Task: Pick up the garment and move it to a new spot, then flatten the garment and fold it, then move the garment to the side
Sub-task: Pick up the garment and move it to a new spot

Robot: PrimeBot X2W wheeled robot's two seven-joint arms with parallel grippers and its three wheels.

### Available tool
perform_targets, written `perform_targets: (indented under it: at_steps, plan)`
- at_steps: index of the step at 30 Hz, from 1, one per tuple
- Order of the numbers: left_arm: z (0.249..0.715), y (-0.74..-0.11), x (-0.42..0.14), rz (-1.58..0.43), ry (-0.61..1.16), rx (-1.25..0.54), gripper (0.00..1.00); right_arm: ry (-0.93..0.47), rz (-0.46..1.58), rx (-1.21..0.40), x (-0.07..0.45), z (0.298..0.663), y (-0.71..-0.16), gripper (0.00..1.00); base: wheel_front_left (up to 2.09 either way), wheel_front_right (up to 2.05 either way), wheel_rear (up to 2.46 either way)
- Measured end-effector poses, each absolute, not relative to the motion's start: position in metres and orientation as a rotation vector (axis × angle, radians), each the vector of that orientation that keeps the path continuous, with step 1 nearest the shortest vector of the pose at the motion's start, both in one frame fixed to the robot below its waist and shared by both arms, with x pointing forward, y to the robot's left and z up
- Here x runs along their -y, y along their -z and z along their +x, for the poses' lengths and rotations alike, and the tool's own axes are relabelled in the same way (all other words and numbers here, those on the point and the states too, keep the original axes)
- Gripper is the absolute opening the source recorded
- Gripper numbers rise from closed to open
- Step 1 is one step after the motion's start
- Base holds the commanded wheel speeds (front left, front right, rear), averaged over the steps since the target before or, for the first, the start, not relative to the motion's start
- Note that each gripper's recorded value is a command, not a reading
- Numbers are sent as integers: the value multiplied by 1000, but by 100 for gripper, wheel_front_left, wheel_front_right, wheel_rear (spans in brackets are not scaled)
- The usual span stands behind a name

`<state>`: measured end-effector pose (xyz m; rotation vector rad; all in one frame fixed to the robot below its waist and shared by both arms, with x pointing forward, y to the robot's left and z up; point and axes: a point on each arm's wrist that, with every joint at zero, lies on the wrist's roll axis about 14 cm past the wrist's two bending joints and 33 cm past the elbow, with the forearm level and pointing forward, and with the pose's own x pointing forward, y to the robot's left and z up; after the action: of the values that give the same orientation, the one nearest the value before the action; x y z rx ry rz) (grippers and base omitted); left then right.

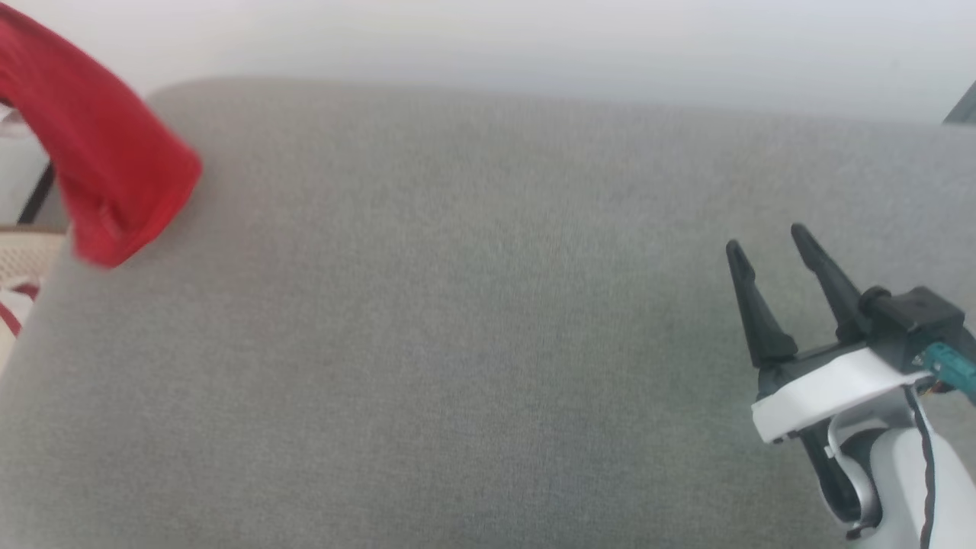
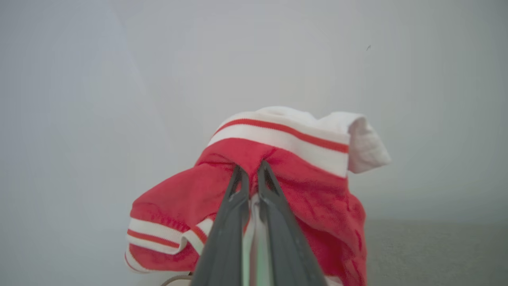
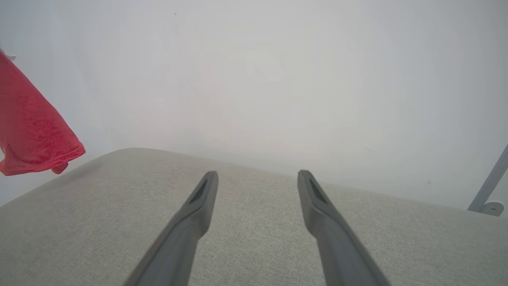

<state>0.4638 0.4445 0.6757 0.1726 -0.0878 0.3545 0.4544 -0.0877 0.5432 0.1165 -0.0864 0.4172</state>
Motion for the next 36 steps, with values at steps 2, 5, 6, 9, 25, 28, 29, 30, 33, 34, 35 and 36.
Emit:
perform_targets:
  at_steps: [2,5,6,9,25,28,29,30,33,34,35,36]
  plan:
    - [456,-697,-438,186,-332,127,0,-415,123,103,88,448,-550,100,0,0,0]
    - [444,-722,-426,210,-292,168,0,-410,129,132,88,438,-561,100,0,0,0]
    - [440,-729,-421,217,-277,181,0,-407,130,142,89,436,-565,100,0,0,0]
    - [431,-745,-402,237,-226,207,0,-392,134,169,93,429,-573,100,0,0,0]
    - [441,-742,-240,228,150,213,0,-121,95,201,190,407,-575,100,0,0,0]
    - [444,-741,-202,225,244,218,0,-54,84,196,213,400,-571,100,0,0,0]
    - [445,-741,-188,224,278,220,0,-33,84,195,220,397,-570,100,0,0,0]
    - [446,-740,-176,220,307,221,0,-12,85,195,227,395,-568,100,0,0,0]
    - [447,-735,-141,219,402,215,0,43,85,188,244,387,-563,100,0,0,0]
    - [447,-732,-128,212,436,211,0,60,82,184,249,385,-561,100,0,0,0]
    - [448,-728,-118,211,465,201,0,76,83,182,253,382,-559,100,0,0,0]
    - [448,-724,-107,211,495,195,0,93,83,177,258,380,-556,100,0,0,0]
